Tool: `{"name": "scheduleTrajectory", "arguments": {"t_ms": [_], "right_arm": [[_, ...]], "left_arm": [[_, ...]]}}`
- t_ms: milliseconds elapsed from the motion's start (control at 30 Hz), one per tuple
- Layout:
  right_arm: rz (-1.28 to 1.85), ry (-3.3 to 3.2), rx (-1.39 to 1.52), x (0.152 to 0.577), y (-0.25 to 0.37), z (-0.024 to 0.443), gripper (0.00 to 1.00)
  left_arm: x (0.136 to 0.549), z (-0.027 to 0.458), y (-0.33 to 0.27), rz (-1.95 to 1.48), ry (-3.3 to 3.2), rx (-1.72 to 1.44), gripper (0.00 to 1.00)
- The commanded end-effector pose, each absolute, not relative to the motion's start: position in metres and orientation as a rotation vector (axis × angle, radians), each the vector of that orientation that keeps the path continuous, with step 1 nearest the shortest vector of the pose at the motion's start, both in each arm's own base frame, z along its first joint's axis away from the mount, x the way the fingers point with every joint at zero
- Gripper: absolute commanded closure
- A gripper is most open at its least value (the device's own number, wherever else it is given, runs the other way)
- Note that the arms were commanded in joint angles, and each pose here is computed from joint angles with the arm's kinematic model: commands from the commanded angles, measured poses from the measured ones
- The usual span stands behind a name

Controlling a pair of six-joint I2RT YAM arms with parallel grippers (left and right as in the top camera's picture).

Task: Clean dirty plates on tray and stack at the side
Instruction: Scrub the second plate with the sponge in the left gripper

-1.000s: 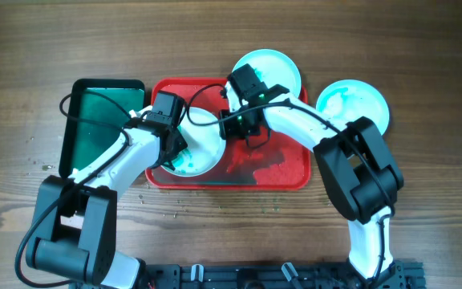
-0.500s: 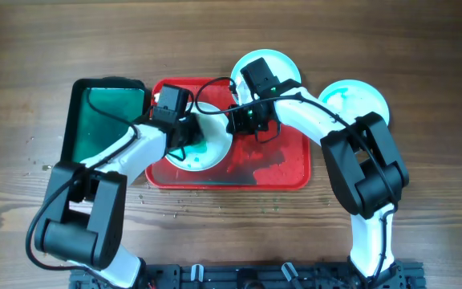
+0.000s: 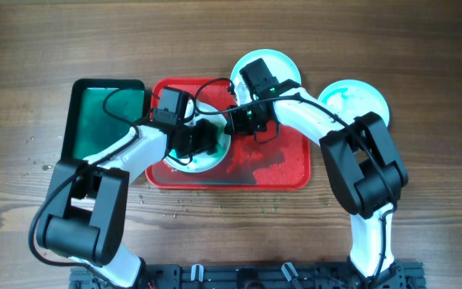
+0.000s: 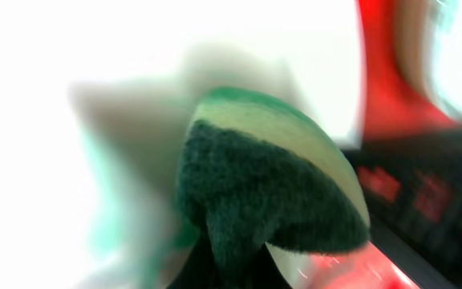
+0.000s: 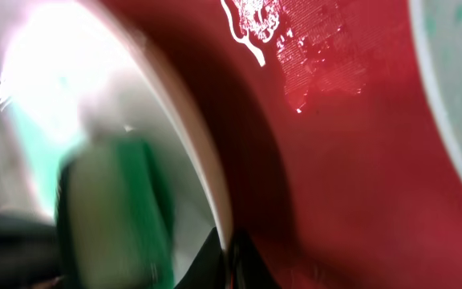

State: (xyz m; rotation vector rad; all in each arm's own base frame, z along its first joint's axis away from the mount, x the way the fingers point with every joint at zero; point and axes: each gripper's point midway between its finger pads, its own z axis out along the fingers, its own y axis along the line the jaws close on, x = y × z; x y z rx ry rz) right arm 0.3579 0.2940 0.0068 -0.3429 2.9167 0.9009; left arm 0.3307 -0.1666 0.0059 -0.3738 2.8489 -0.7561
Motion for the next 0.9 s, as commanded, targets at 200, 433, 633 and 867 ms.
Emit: {"name": "scheduleTrajectory", "arguments": {"t_ms": [200, 433, 633, 867], "right_arm": [[0.955, 2.912, -0.383, 0.354, 0.302, 0.007, 0.96], [0.956, 2.912, -0.383, 0.354, 0.302, 0.007, 0.96], [0.956, 2.913, -0.381, 0.354, 0.303, 0.007, 0.96], [0.956, 2.911, -0.381, 0.354, 0.302, 0.007, 0.96]], "left_arm": [[0.325, -0.016, -0.058, 0.006, 2.787, -0.816, 0.96], [0.317, 0.0, -0.156, -0.682, 2.929, -0.273, 0.96], [0.344, -0.024, -0.103, -0.378, 2.874, -0.611, 0.96], [0.352, 0.008, -0.043, 0.125, 2.867, -0.716, 0.96]]}}
